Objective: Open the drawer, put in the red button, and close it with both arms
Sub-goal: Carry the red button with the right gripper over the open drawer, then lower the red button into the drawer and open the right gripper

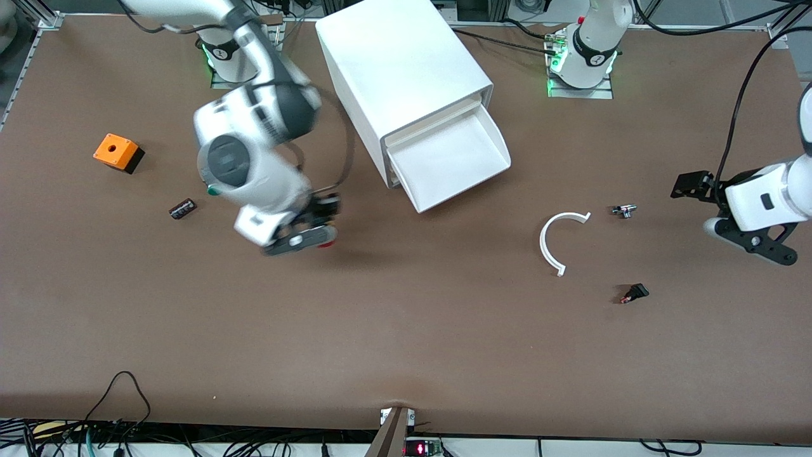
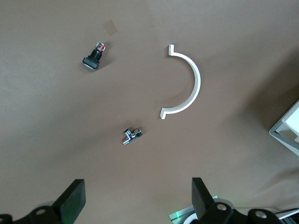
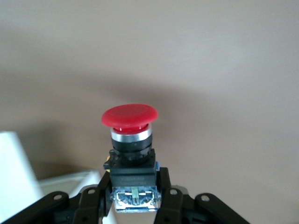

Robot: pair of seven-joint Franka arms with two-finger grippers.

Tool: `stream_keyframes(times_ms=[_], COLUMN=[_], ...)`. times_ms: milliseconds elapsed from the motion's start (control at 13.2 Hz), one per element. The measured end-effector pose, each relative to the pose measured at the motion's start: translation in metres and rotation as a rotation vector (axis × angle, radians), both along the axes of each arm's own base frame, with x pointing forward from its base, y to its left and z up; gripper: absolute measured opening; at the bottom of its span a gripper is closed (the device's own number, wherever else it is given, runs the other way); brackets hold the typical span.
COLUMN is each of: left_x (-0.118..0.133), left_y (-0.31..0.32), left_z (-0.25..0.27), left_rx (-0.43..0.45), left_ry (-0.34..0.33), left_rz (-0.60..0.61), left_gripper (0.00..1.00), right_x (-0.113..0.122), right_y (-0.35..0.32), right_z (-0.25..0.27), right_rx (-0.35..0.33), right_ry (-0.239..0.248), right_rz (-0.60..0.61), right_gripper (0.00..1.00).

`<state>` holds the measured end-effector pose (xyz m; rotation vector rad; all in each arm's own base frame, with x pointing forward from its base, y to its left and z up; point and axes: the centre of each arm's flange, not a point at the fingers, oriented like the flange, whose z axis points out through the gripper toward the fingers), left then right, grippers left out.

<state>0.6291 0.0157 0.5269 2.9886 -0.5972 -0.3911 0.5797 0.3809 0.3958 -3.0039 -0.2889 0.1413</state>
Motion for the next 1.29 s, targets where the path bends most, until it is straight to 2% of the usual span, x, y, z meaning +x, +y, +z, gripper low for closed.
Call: stream_keyframes(times_ms=[303, 529, 681, 908, 1286], left_x=[-0.026, -0.04, -0.045, -0.053, -0.066], left_y=[-0.01, -0.027, -0.028, -0.021, -0.014], left_z=[0.056, 0.082, 0.088, 0.091, 0.083], left_rx=[0.07, 0.108, 0.12, 0.134, 0.146], left_ry=[-0.04, -0.073, -0.083, -0.119, -0.17], left_rz=[0.178, 0.282, 0.339, 0.436, 0.572], left_gripper=[1.0, 1.0, 1.0, 1.0, 1.0], right_x=[-0.073, -0.111, -0.125, -0.142, -0.149], right_y=[0.134, 0.189, 0.204, 0.217, 0.217], right_z=[0.005, 0.0, -0.006, -0.022, -0.05], right_rx=[0.01, 0.01, -0.009, -0.033, -0.078], right_ry=[-0.003, -0.006, -0.023, -0.017, 0.014], right_rz=[-0.086, -0.126, -0.151, -0.161, -0.198], right_gripper=[0.41, 0.41, 0.41, 0.41, 0.41])
